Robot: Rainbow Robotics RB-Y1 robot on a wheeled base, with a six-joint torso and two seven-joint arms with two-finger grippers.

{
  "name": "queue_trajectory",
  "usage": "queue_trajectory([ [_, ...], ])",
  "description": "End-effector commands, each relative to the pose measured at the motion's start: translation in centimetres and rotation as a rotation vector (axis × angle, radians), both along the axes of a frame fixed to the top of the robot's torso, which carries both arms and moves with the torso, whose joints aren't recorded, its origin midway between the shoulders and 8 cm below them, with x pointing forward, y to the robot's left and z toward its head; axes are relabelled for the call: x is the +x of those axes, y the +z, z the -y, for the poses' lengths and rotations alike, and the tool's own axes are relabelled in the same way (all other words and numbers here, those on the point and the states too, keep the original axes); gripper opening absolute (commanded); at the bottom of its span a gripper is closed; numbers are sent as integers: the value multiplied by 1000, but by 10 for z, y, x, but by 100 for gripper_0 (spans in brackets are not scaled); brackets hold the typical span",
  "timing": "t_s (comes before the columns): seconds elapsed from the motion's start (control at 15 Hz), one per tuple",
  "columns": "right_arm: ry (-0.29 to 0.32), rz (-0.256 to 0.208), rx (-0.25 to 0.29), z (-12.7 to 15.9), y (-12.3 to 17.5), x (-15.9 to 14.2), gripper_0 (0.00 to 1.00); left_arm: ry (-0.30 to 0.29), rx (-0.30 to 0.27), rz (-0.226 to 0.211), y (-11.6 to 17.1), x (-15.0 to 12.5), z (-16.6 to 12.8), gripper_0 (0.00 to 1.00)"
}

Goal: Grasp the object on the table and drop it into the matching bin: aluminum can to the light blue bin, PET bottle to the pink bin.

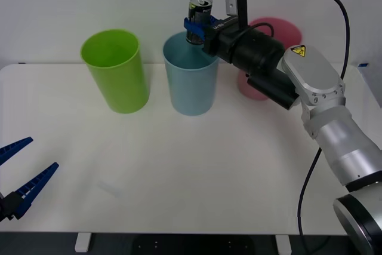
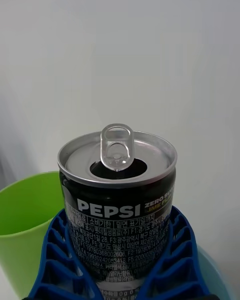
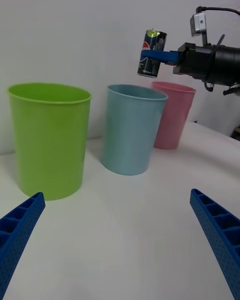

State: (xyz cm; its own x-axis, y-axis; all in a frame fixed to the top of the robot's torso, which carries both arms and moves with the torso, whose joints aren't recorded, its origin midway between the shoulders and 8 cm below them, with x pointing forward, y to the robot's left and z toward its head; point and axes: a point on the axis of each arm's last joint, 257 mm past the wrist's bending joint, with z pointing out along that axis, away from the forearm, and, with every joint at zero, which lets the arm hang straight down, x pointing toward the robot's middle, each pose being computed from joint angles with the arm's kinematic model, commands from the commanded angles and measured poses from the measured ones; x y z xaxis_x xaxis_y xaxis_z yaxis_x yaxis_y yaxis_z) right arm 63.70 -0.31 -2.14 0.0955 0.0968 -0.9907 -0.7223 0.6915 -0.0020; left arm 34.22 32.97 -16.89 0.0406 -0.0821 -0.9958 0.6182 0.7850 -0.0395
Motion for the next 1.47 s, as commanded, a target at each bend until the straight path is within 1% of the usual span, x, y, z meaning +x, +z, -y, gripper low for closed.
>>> queue_trajectory([
  [0.07, 2, -2, -5, -2, -2, 0, 0, 0, 0, 0, 0, 0, 0, 100],
  [0.33, 3, 1, -5, -2, -1, 0, 0, 0, 0, 0, 0, 0, 0, 100],
  [0.4, 0, -1, -6, -1, -2, 0, 72, 0, 0, 0, 0, 0, 0, 100],
  [0.47, 0, -2, -3, -1, -1, 0, 100, 0, 0, 0, 0, 0, 0, 100],
  [1.13, 5, -10, 5, 3, -1, 0, 100, 0, 0, 0, 0, 0, 0, 100],
  [1.27, 14, -14, 2, 9, -4, -3, 100, 0, 0, 0, 0, 0, 0, 100],
  [1.4, 18, 6, 1, 18, -3, -15, 100, 0, 0, 0, 0, 0, 0, 100],
  [1.47, 24, 21, 0, 23, -3, -25, 100, 0, 0, 0, 0, 0, 0, 100],
])
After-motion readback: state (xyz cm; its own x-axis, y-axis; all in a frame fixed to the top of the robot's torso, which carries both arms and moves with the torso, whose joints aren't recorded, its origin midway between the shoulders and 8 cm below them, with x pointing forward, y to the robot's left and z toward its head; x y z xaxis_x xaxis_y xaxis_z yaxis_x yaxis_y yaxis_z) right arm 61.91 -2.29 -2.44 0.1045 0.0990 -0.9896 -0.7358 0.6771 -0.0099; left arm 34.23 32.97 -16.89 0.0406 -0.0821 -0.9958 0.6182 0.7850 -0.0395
